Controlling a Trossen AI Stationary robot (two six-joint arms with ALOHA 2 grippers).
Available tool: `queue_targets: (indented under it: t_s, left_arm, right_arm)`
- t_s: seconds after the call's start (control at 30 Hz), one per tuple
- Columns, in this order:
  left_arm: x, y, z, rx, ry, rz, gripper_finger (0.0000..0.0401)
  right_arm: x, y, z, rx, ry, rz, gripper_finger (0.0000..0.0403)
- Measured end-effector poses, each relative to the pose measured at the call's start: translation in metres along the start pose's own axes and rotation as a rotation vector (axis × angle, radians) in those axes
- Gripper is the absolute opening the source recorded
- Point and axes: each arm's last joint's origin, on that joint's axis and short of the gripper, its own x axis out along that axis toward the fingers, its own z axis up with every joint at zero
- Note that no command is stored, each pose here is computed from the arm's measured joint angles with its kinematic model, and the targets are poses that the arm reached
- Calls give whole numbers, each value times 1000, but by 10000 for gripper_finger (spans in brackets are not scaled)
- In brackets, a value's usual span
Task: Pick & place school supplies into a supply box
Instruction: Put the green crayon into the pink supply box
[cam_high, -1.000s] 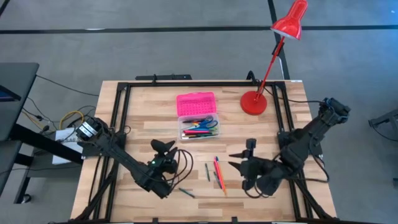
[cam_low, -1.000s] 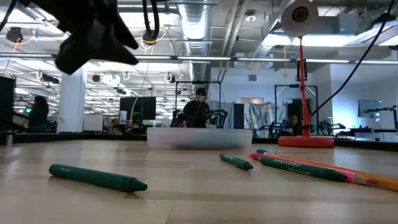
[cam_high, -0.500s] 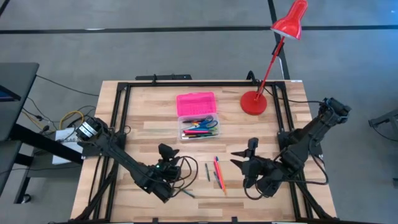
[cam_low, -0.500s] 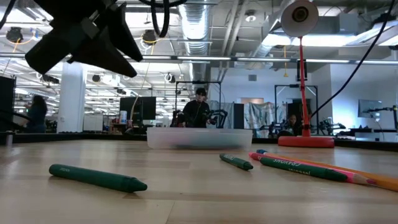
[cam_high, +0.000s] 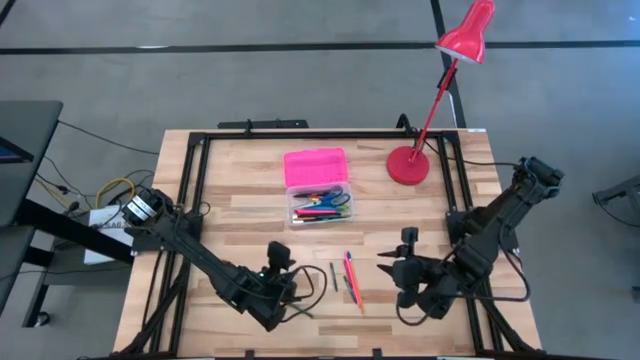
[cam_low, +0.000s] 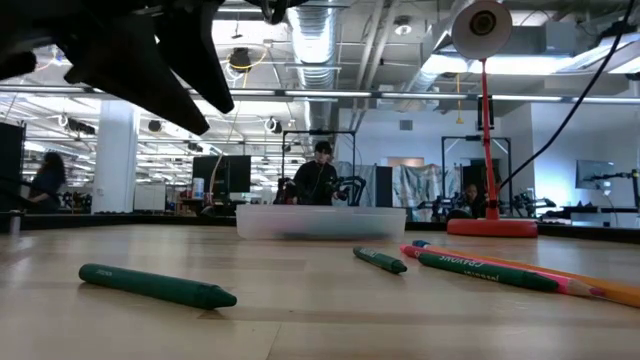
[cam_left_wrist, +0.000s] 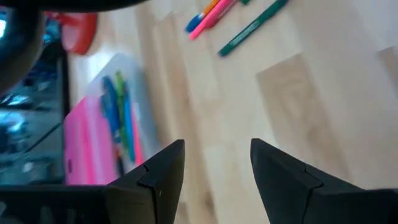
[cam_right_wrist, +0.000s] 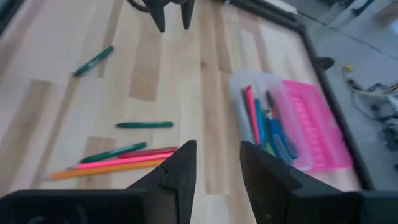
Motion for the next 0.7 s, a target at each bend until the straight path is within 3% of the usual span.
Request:
queue_targets:
  t_s: [0.37,0.7]
  left_arm:
    - [0,-4,3,-15,-18,-120,179]
    - [8,-5,15,-41,-122,-376,179]
  right_arm:
    - [-9,10,-4,3,-8,35,118]
    - [-9,10,-5,21,3,55,118]
